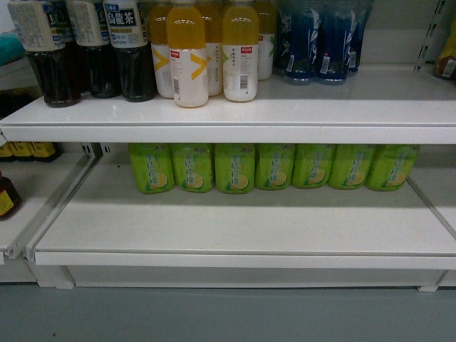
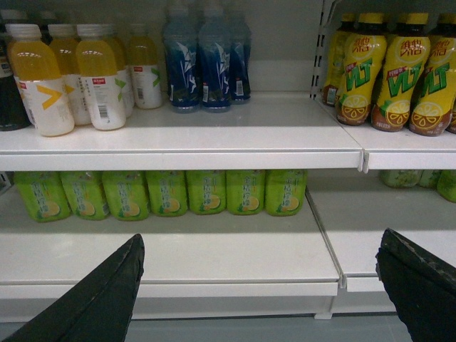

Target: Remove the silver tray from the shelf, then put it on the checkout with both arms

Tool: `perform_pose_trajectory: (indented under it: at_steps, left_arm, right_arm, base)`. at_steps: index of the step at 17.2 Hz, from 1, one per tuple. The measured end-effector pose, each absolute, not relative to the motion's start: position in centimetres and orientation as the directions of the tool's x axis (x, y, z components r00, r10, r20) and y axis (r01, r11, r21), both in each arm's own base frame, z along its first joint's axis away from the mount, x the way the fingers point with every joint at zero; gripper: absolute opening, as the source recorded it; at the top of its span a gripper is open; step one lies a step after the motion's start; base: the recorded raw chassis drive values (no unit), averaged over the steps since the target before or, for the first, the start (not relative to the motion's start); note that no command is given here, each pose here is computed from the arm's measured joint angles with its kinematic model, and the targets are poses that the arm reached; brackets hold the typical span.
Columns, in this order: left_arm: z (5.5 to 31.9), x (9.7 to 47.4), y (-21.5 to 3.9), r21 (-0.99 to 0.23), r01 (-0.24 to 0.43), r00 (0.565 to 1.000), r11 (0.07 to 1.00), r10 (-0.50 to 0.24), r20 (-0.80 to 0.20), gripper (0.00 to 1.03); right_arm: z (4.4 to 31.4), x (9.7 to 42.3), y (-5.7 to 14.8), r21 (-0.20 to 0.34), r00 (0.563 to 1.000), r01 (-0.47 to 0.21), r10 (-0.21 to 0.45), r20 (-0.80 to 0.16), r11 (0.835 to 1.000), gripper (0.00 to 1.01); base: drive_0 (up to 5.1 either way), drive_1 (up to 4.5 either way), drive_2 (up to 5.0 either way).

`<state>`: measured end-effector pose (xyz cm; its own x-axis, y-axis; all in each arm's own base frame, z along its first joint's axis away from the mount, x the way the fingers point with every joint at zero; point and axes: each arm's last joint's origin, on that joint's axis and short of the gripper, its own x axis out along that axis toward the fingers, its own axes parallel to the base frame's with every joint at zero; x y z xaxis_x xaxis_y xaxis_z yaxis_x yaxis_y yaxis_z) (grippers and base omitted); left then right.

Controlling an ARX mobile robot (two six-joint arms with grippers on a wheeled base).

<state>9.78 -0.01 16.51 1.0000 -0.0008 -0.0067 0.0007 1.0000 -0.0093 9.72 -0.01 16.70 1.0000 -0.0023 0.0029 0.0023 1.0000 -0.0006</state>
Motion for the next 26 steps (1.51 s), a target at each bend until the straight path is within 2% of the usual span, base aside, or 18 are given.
perform_pose_trajectory:
  at_steps: [26]
  left_arm:
    - [16.53, 9.78, -0.01, 0.001, 0.001, 1.000, 1.000, -0.001, -0.005, 0.98]
  right_arm:
    - [16.72, 9.72, 0.00, -0.001, 1.000, 0.000, 0.000, 0.005, 1.000, 0.98]
  base:
    - [0.0, 0.00, 0.0]
